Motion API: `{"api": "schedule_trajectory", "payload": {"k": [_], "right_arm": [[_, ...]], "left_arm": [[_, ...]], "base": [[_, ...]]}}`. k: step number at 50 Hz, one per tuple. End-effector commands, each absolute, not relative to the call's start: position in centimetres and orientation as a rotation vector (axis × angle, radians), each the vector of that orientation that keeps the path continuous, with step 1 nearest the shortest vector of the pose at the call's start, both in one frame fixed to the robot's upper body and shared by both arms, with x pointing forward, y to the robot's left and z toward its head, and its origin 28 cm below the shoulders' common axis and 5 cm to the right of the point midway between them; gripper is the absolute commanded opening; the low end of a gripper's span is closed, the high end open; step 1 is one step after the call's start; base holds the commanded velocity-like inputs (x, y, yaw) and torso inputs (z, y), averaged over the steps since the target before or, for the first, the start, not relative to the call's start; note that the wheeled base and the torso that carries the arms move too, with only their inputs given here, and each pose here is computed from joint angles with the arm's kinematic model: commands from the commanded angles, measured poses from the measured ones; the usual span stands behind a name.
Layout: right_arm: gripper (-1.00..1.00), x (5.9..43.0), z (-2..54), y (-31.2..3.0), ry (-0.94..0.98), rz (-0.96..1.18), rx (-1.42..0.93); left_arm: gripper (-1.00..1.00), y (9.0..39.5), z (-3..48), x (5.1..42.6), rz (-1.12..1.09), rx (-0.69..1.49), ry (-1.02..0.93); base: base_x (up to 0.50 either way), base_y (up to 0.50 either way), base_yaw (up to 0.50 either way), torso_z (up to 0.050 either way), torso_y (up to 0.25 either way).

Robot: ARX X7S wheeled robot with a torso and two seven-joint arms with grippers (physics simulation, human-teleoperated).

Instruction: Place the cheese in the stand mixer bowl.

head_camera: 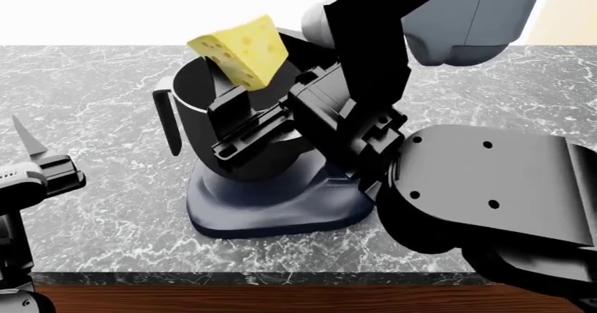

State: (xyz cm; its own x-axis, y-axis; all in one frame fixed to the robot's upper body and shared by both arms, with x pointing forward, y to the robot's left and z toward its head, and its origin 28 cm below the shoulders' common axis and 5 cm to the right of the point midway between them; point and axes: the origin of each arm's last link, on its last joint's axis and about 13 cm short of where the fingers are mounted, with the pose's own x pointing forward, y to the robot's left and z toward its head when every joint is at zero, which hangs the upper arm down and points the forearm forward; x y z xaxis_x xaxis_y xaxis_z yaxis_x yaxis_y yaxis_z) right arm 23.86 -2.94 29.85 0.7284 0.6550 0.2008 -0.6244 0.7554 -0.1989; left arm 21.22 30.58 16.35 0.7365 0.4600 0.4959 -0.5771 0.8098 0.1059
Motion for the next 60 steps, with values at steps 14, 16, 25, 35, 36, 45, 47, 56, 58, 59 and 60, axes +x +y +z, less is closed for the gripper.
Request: {"api": "schedule_trajectory", "payload": {"k": [14, 16, 25, 35, 36, 45, 47, 56, 58, 59, 60], "right_arm": [[-1.0, 25.7, 31.8, -1.3, -0.34, 0.681, -0.121], [-1.0, 26.0, 31.9, -1.3, -0.339, 0.67, -0.119], [-1.0, 26.2, 31.7, -1.2, -0.315, 0.673, -0.116], [1.0, 26.1, 31.4, -1.0, -0.303, 0.686, -0.121], [1.0, 26.1, 31.4, -1.0, -0.303, 0.686, -0.121], [1.0, 25.9, 31.2, -1.0, -0.292, 0.703, -0.123], [1.0, 25.8, 31.2, -1.0, -0.291, 0.713, -0.125], [1.0, 25.3, 31.4, -1.2, -0.302, 0.724, -0.12], [1.0, 25.2, 31.5, -1.2, -0.301, 0.727, -0.117], [1.0, 24.9, 31.7, -1.3, -0.308, 0.734, -0.113], [1.0, 24.6, 31.8, -1.4, -0.313, 0.74, -0.112]], "left_arm": [[1.0, 30.7, 16.4, 21.0, 0.527, 0.199, -0.463], [1.0, 30.8, 16.3, 21.0, 0.528, 0.198, -0.461], [1.0, 30.8, 16.2, 21.0, 0.531, 0.197, -0.459], [1.0, 30.8, 16.1, 20.9, 0.532, 0.195, -0.457], [1.0, 30.8, 16.1, 20.9, 0.532, 0.195, -0.457], [1.0, 30.9, 16.2, 20.9, 0.534, 0.196, -0.459], [1.0, 30.9, 16.3, 20.9, 0.533, 0.196, -0.462], [1.0, 30.8, 16.2, 21.0, 0.53, 0.196, -0.46], [1.0, 30.8, 16.2, 21.0, 0.53, 0.198, -0.46], [1.0, 30.8, 16.2, 21.0, 0.529, 0.199, -0.46], [1.0, 30.8, 16.2, 21.0, 0.53, 0.198, -0.459]], "base": [[0.0, 0.0, 0.0, 0.0, 0.0], [0.0, 0.0, 0.0, 0.0, 0.0], [0.0, 0.0, 0.0, 0.0, 0.001], [0.0, 0.0, 0.0, 0.0, 0.0], [0.0, 0.0, 0.0, 0.0, 0.0], [0.0, 0.0, 0.0, 0.0, 0.0], [0.0, 0.0, 0.0, 0.0, 0.0], [0.0, 0.0, 0.0, 0.0, 0.0], [0.0, 0.0, 0.0, 0.0, 0.0], [0.0, 0.0, 0.0, 0.0, 0.0], [0.0, 0.0, 0.0, 0.0, 0.0]]}}
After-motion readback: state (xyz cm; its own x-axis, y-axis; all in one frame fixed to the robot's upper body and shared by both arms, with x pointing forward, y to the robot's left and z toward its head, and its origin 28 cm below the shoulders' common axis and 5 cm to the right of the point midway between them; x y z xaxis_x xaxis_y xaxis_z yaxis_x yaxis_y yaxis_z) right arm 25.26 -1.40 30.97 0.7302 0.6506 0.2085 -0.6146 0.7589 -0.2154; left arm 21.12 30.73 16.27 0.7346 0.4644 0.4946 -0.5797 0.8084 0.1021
